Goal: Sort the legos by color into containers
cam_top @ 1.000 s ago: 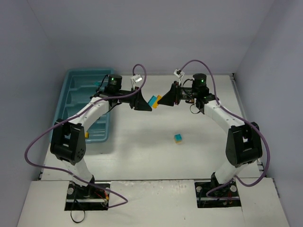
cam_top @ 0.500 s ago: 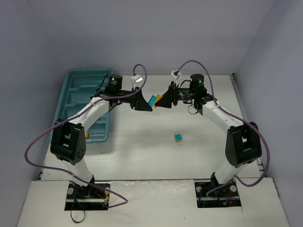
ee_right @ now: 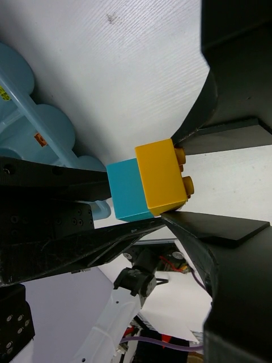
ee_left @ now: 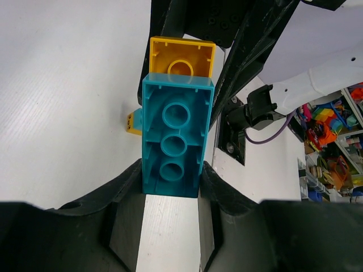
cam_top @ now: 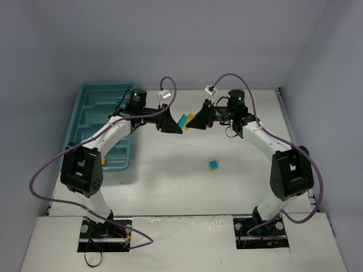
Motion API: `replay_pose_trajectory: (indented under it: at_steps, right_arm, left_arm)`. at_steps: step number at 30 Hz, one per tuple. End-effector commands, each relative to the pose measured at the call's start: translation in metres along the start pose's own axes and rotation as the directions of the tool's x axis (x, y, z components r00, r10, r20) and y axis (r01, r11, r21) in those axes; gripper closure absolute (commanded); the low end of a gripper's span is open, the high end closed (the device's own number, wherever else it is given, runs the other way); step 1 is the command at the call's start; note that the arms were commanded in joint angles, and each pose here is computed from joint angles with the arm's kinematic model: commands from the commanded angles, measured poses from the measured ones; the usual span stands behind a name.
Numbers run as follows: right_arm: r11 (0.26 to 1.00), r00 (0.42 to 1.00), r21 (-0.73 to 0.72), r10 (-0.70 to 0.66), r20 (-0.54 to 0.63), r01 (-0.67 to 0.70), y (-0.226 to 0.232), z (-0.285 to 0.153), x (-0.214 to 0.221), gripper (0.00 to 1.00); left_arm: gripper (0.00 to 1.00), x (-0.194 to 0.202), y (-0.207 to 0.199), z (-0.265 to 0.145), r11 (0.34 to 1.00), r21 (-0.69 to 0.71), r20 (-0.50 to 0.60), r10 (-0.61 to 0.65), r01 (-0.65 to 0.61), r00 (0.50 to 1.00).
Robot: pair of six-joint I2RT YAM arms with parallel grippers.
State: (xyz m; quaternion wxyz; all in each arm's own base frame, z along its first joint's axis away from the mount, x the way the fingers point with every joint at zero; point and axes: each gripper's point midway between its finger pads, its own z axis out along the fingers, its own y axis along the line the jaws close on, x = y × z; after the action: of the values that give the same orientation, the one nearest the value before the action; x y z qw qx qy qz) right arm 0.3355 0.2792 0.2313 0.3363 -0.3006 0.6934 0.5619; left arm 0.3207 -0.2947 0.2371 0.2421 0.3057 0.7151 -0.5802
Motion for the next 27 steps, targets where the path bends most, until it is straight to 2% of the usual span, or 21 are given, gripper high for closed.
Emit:
replay_pose_trajectory:
  at_steps: [1, 10, 15, 18, 20, 21, 22, 23, 26, 27]
  right_arm:
    - [0.989, 0.992, -0.080, -0.125, 0.013, 0.125, 0.021, 0.004, -0.005, 1.00]
    - [0.994, 0.996, -0.058, -0.089, -0.027, 0.088, -0.002, 0.001, 0.032, 1.00]
    - [0.996, 0.996, -0.054, -0.079, -0.036, 0.077, -0.009, 0.001, 0.037, 1.00]
    - [0.996, 0.997, -0.040, -0.075, -0.032, 0.074, -0.011, 0.001, 0.033, 1.00]
    - [0.997, 0.997, -0.013, -0.076, -0.032, 0.076, -0.014, 0.001, 0.031, 1.00]
    - [0.997, 0.996, -0.004, -0.081, -0.032, 0.081, -0.014, 0.000, 0.029, 1.00]
    - [0.997, 0.997, 0.005, -0.075, -0.036, 0.075, -0.015, 0.000, 0.030, 1.00]
    - [0.996, 0.996, 0.016, -0.084, -0.032, 0.084, -0.015, -0.001, 0.027, 1.00]
    - [0.996, 0.996, 0.030, -0.082, -0.030, 0.083, -0.015, -0.002, 0.026, 1.00]
    - [0.996, 0.996, 0.036, -0.085, -0.027, 0.086, -0.014, -0.003, 0.025, 1.00]
  left_arm:
    - [0.94, -0.038, -0.035, -0.007, 0.987, 0.014, 0.072, 0.160, -0.161, 0.985]
    - [0.97, -0.060, -0.042, -0.036, 0.981, -0.014, 0.132, 0.195, -0.195, 0.972]
    - [0.97, -0.063, -0.042, -0.047, 0.980, -0.027, 0.143, 0.197, -0.195, 0.970]
    - [0.96, -0.069, -0.023, -0.059, 0.979, -0.115, 0.174, 0.188, -0.170, 0.967]
    - [0.96, -0.089, 0.014, -0.087, 0.944, -0.311, 0.235, 0.187, -0.109, 0.954]
    - [0.96, -0.090, 0.032, -0.101, 0.915, -0.402, 0.249, 0.152, -0.041, 0.957]
    - [0.96, -0.097, 0.053, -0.125, 0.859, -0.511, 0.267, 0.174, -0.014, 0.948]
    - [0.96, -0.106, 0.082, -0.153, 0.742, -0.667, 0.292, 0.175, 0.069, 0.940]
    - [0.96, -0.113, 0.134, -0.209, 0.471, -0.867, 0.284, 0.201, 0.162, 0.938]
    - [0.96, -0.124, 0.144, -0.239, 0.324, -0.925, 0.283, 0.243, 0.197, 0.928]
